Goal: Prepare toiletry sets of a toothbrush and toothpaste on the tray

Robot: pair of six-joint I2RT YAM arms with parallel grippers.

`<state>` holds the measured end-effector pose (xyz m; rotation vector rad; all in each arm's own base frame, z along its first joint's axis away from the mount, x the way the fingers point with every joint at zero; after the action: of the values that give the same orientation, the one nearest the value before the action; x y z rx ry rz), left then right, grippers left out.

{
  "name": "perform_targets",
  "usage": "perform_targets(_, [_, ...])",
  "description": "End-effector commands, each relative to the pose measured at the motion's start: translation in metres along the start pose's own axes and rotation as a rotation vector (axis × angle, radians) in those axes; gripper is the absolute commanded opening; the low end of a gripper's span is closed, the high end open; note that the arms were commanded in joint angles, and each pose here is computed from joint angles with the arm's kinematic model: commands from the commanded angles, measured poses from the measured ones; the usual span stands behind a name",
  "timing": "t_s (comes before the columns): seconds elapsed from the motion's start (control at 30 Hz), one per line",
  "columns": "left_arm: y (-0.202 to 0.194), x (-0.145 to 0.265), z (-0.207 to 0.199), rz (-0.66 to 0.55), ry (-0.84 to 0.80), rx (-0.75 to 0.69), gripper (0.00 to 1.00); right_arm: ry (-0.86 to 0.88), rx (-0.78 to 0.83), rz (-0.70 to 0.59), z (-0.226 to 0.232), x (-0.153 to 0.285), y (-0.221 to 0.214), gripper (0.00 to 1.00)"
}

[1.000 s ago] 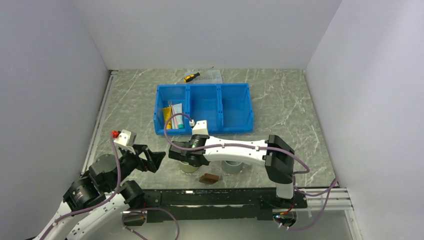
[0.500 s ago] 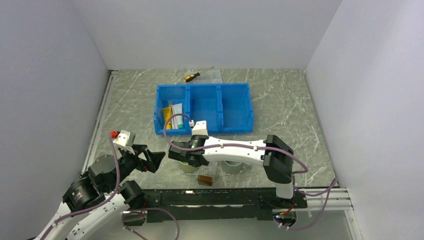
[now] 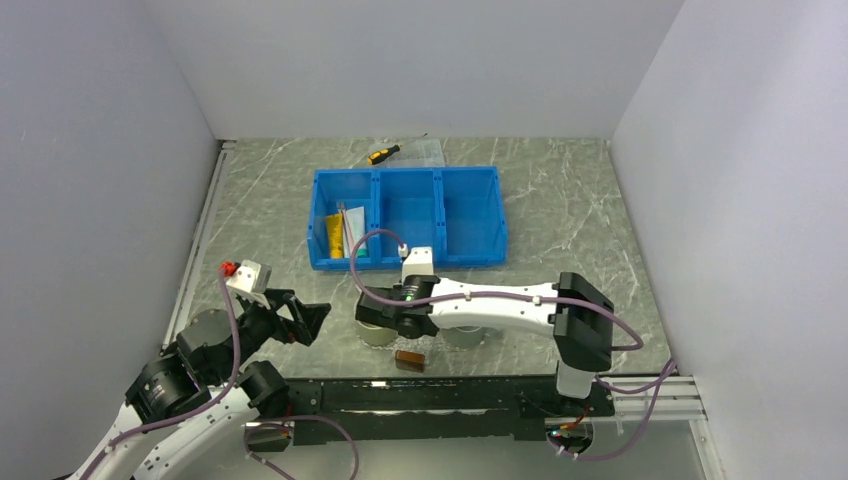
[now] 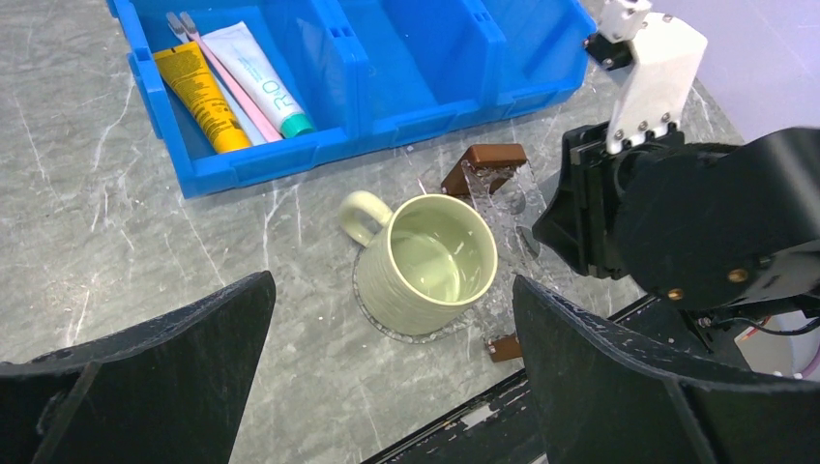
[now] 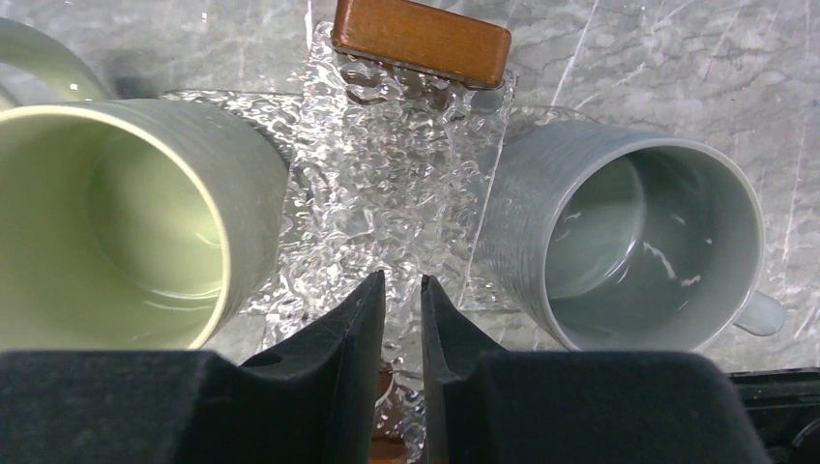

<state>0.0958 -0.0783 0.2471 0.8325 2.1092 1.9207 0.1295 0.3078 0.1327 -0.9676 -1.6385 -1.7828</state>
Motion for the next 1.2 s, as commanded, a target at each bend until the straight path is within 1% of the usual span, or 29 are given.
perform_targets(0.0, [0.011, 0.001, -0.003, -0.025, -0.006, 0.019, 0.99, 0.094, -0.103, -0.002, 0.008, 0.016, 0.013, 0.24])
perform_targets(0.13, [0.010, 0.000, -0.003, -0.022, -0.004, 0.017, 0.99, 0.129, -0.098, 0.019, 0.008, 0.022, 0.013, 0.29])
perform_targets(0.27, [0.010, 0.000, -0.002, -0.020, -0.001, 0.018, 0.99, 0.162, -0.111, 0.040, 0.005, 0.026, 0.012, 0.30])
perform_targets(0.47, [0.009, -0.001, -0.003, -0.011, 0.000, 0.015, 1.00, 0.136, -0.178, 0.056, -0.009, 0.025, 0.007, 0.31])
perform_targets(0.67, [0.009, -0.002, -0.003, -0.004, 0.003, 0.014, 0.99, 0.082, -0.236, 0.050, -0.012, 0.019, 0.004, 0.32])
perform_targets(0.87, [0.009, -0.002, -0.002, -0.005, 0.004, 0.014, 0.99, 0.032, -0.306, 0.045, -0.015, 0.015, 0.001, 0.37])
perform_targets(0.97, [0.009, -0.002, -0.002, -0.007, 0.004, 0.015, 0.99, 0.010, -0.310, 0.046, -0.016, 0.014, 0.000, 0.39])
perform_targets(1.17, [0.009, -0.002, -0.003, -0.005, 0.001, 0.014, 0.99, 0.018, -0.298, 0.068, -0.016, 0.015, -0.003, 0.39])
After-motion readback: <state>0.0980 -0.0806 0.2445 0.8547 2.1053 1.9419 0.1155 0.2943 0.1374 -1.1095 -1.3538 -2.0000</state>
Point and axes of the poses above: each gripper's point midway between its finger pads, its own x axis back along the fingers, its own z axis along the line the jaws close on, y = z × x, the point moved 5 cm from there along x, back along the fingers, and after that the axes turned 11 degrees about -x, right-handed, at the moved point
